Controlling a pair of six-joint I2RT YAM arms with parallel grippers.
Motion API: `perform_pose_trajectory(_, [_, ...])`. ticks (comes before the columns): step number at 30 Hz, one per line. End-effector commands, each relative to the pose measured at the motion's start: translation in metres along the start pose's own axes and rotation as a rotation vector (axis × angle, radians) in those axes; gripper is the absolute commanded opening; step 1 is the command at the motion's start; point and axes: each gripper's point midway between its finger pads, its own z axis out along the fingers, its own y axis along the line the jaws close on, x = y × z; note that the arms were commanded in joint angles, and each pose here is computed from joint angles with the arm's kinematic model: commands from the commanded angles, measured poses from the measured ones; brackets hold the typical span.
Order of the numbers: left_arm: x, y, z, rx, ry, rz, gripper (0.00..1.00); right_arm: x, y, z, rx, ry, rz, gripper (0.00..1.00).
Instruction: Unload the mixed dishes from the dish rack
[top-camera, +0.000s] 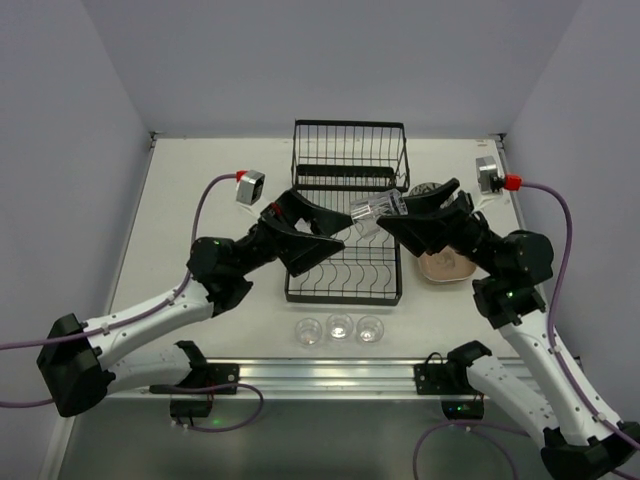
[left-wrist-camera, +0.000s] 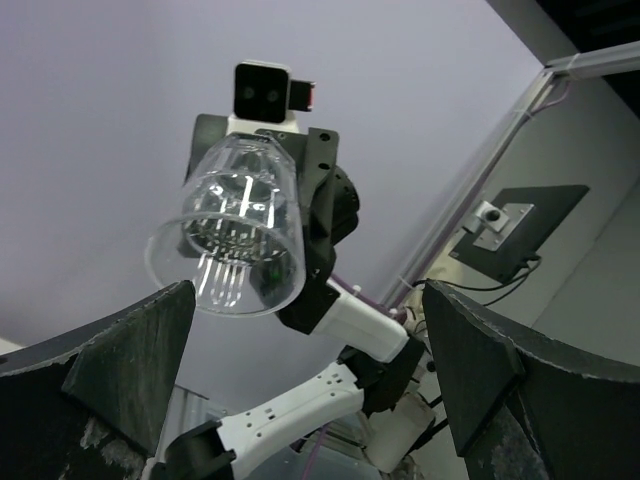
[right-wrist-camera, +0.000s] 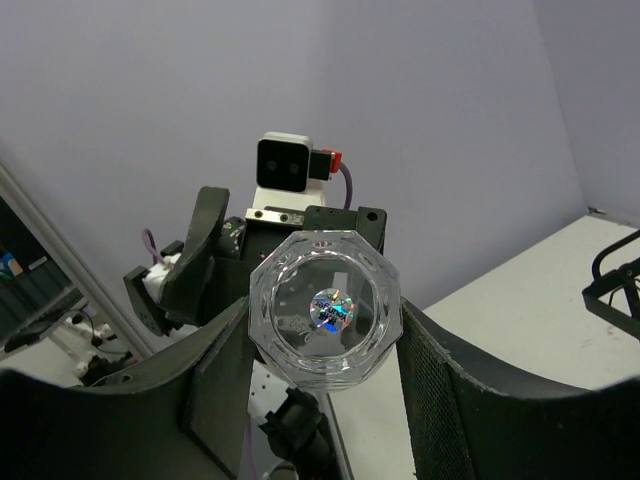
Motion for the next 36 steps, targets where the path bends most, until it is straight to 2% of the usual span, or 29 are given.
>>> perform_pose_trajectory(1, [-0.017, -0.047, 0.011, 0.160, -0.048, 0.010, 1.00, -0.006, 0.010, 0.000, -0.052, -0.028, -0.042, 0.00])
perform_pose_trajectory(3, [-0.016, -0.045, 0.012, 0.156, -0.049, 0.007, 0.99, -0.002, 0.007, 0.002, -0.050, -0.005, -0.038, 0.00])
perform_pose_trajectory(13, [-0.014, -0.027, 0.015, 0.099, -0.066, 0.008, 0.71, 0.009, 0.005, 0.005, -0.088, 0.048, -0.049, 0.00])
perform_pose_trajectory(14, [-0.014, -0.023, 0.016, 0.082, -0.069, 0.006, 0.64, 0.010, 0.006, 0.005, -0.089, 0.050, -0.061, 0.00])
perform_pose_trajectory(16, [-0.013, -0.016, 0.018, 0.059, -0.067, 0.009, 0.36, 0.010, 0.005, 0.004, -0.083, 0.050, -0.072, 0.00])
perform_pose_trajectory(17, [-0.012, -0.013, 0.018, 0.053, -0.067, 0.007, 0.36, 0.011, 0.004, 0.004, -0.080, 0.051, -0.074, 0.00])
perform_pose_trajectory(18, [-0.012, -0.012, 0.019, 0.050, -0.069, 0.009, 0.23, 0.012, 0.004, 0.003, -0.079, 0.054, -0.076, 0.00])
perform_pose_trajectory(20, [-0.012, -0.008, 0.020, 0.039, -0.071, 0.007, 0.14, 0.014, 0.004, 0.003, -0.080, 0.062, -0.070, 0.00])
perform_pose_trajectory(22, [-0.011, -0.004, 0.021, 0.027, -0.074, 0.008, 0.01, 0.017, 0.003, 0.002, -0.084, 0.065, -0.066, 0.00])
perform_pose_trajectory(27, [-0.006, 0.007, 0.023, -0.001, -0.050, 0.043, 0.00, 0.025, -0.001, 0.000, -0.078, 0.069, -0.050, 0.02])
perform_pose_trajectory(29, [-0.003, 0.018, 0.026, -0.067, -0.012, 0.075, 0.00, 0.025, -0.007, -0.003, -0.032, 0.063, -0.055, 0.86])
perform_pose_trajectory(30, [-0.002, 0.027, 0.026, -0.103, 0.012, 0.161, 0.00, 0.024, -0.014, -0.005, 0.015, 0.051, -0.061, 0.99])
perform_pose_trajectory(31, [-0.008, 0.033, 0.026, -0.156, 0.009, 0.209, 0.00, 0.029, -0.028, -0.011, 0.112, 0.080, -0.058, 0.99])
perform_pose_trajectory(32, [-0.007, 0.046, 0.024, -0.226, 0.032, 0.239, 0.00, 0.022, -0.048, -0.016, 0.237, 0.041, -0.067, 0.99])
perform_pose_trajectory(34, [-0.007, 0.069, 0.014, -0.365, 0.104, 0.345, 0.00, 0.031, -0.073, -0.035, 0.409, 0.076, -0.079, 0.99])
perform_pose_trajectory(36, [-0.001, 0.103, -0.008, -0.555, 0.216, 0.433, 0.00, 0.020, -0.078, -0.061, 0.548, 0.026, -0.123, 0.99])
